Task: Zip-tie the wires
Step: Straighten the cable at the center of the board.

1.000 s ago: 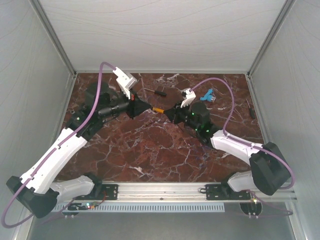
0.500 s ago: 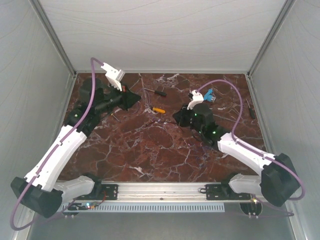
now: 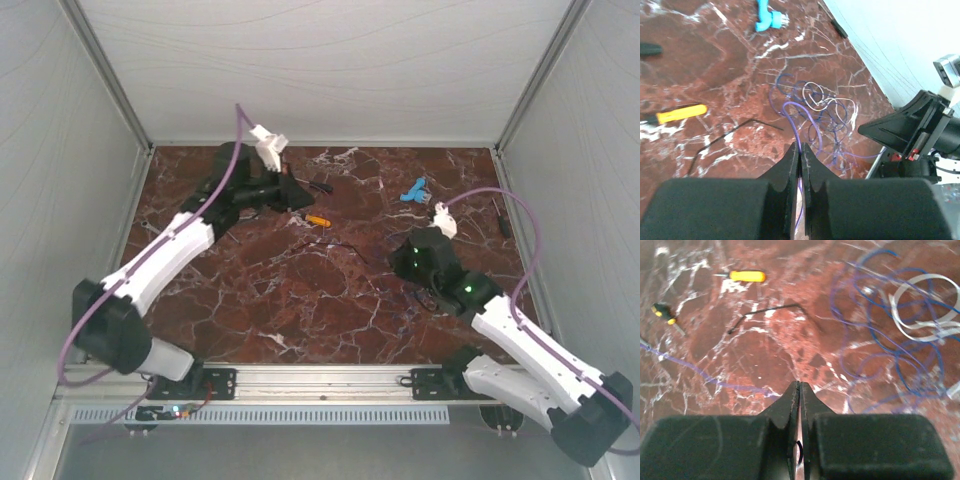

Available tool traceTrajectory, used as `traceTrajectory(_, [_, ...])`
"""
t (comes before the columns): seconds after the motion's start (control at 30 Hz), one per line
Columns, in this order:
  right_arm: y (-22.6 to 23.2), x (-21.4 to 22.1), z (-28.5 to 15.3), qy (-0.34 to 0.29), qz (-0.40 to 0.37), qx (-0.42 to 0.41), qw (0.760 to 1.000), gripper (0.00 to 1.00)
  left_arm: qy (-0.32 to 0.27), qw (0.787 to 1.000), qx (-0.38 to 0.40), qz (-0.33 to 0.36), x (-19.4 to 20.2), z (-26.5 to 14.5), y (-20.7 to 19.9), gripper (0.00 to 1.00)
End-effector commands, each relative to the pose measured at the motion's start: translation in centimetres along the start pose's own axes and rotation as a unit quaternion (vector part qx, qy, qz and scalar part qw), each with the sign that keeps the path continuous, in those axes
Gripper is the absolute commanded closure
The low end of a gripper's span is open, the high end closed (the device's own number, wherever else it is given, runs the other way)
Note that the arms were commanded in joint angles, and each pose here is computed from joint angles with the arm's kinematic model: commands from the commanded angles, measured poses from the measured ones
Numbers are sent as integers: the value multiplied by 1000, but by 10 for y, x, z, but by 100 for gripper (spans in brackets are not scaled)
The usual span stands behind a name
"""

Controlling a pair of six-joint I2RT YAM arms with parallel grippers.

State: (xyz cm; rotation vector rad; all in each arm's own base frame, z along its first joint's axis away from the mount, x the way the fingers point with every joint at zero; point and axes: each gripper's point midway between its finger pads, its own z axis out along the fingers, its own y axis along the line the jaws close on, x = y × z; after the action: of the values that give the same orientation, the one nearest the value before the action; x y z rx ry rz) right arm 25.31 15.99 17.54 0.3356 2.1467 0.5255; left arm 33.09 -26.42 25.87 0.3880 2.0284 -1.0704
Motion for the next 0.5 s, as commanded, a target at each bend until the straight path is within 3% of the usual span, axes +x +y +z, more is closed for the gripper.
traceTrajectory(0.0, [-57,10,-21,-7,58,124,991,100,-8,998,54,12,-26,37,-38,100])
traceTrajectory(0.47, [-126,-12,-66,-78,151,285,943,100,88,992,94,-14,4,179,-51,100])
